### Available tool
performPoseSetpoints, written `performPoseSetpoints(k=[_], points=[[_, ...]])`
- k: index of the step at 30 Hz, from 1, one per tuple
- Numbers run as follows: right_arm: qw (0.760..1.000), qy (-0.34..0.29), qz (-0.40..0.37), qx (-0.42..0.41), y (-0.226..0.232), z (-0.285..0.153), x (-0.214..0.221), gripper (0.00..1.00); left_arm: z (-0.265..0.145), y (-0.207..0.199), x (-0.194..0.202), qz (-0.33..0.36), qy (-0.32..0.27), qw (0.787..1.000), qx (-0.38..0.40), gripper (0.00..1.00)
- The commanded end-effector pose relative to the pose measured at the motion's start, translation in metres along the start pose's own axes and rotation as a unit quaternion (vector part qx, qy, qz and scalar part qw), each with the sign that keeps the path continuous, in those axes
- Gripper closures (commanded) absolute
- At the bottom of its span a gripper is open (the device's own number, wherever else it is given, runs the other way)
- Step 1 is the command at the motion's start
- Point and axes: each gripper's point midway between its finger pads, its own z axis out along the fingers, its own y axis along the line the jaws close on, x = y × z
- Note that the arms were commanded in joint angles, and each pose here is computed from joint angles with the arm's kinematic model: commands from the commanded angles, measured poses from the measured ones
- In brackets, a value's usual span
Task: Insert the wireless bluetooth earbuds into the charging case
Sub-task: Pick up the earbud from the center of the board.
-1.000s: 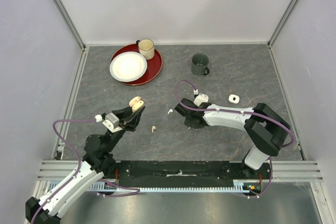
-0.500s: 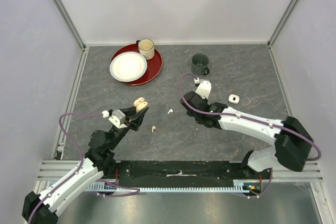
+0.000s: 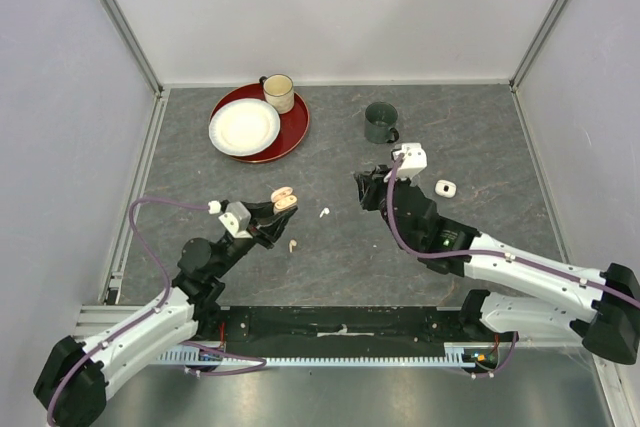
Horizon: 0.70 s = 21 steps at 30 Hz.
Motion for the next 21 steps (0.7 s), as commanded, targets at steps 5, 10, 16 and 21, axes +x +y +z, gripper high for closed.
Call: performPoseSetpoints(k=[5,10,16,21], points=[[0.987,-0.080,0.003,-0.142,0.062,-0.018,-0.058,1.00,0.010,-0.037,-0.042,0.000,-0.081,0.991,0.105,0.98],[0.977,-0.090,-0.006,-0.193,0.085,-0.028,-0.063,1.00,0.018,-0.049,-0.049,-0.004,-0.086,0.986,0.141,0.98],[0.969,-0.101,-0.038,-0.224,0.102,-0.038,-0.060,1.00,0.024,-0.049,-0.050,-0.010,-0.089,0.986,0.143,0.98],[0.961,-0.112,-0.062,-0.245,0.118,-0.048,-0.053,1.00,0.027,-0.048,-0.051,-0.009,-0.089,0.986,0.142,0.98]])
